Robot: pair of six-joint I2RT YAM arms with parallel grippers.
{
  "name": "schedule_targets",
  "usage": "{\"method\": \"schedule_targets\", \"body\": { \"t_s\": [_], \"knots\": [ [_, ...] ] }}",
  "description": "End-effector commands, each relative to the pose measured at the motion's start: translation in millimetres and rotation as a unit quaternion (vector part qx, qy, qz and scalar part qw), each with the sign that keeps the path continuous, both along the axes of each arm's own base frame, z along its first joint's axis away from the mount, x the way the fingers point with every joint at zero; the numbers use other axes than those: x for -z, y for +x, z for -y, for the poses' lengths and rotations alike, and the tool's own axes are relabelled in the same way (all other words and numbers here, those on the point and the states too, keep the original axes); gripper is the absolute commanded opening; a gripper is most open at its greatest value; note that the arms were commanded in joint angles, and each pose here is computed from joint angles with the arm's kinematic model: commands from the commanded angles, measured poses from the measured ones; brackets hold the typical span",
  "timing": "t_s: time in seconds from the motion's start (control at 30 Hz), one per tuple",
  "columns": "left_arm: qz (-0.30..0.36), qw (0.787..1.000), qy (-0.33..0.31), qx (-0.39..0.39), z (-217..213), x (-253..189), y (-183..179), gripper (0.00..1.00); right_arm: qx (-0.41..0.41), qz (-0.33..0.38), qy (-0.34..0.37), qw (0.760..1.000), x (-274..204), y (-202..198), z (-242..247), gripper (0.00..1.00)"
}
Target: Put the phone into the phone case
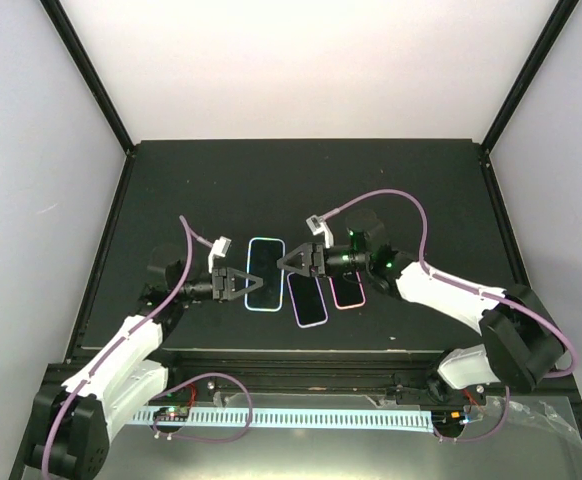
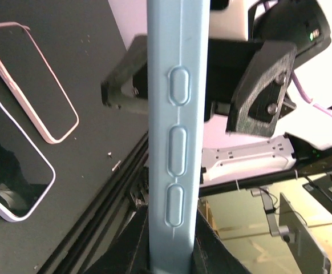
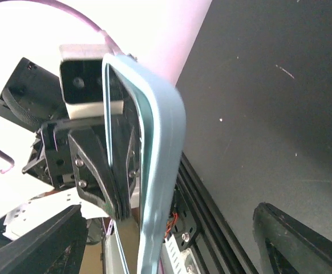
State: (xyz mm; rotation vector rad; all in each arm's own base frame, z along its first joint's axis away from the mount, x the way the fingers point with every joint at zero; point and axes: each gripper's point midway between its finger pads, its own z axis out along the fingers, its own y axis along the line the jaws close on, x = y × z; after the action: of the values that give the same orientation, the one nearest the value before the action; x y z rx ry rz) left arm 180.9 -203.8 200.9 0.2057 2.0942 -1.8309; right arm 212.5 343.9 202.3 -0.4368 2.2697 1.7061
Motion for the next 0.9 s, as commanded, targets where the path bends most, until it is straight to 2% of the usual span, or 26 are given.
{"method": "schedule_targets", "body": {
  "t_s": [0.0, 0.1, 0.17, 0.33, 0.43, 0.57, 0.73, 0.87],
  "knots": [
    [0.054, 0.997, -0.017, 0.057, 8, -27, -15, 0.11, -0.008, 0.027, 0.024, 0.999, -23, 11, -5, 0.80],
    [0.044, 0.997, -0.016, 0.067, 10, -23, -18, 0.12, -0.016, 0.017, 0.048, 0.999, -29, 13, -8, 0.76],
    [0.042, 0.997, -0.015, 0.070, 10, -21, -19, 0.12, -0.018, 0.014, 0.057, 0.998, -32, 14, -10, 0.70],
    [0.024, 0.998, 0.002, 0.066, 10, -11, -16, 0.12, -0.018, 0.018, 0.070, 0.997, -39, 17, -12, 0.46],
    [-0.016, 0.998, 0.038, 0.056, 9, 9, -10, 0.11, -0.010, 0.019, 0.067, 0.998, -41, 20, -11, 0.31],
    [-0.020, 0.996, 0.072, 0.042, 7, 19, -4, 0.10, 0.007, 0.030, 0.057, 0.998, -45, 24, -7, 0.15],
    [-0.024, 0.995, 0.087, 0.030, 5, 24, 1, 0.09, 0.023, 0.042, 0.011, 0.999, -36, 27, -1, 0.05],
    [-0.035, 0.994, 0.096, 0.024, 5, 30, 4, 0.09, 0.022, 0.036, 0.005, 0.999, -32, 26, 0, 0.03]
  ]
}}
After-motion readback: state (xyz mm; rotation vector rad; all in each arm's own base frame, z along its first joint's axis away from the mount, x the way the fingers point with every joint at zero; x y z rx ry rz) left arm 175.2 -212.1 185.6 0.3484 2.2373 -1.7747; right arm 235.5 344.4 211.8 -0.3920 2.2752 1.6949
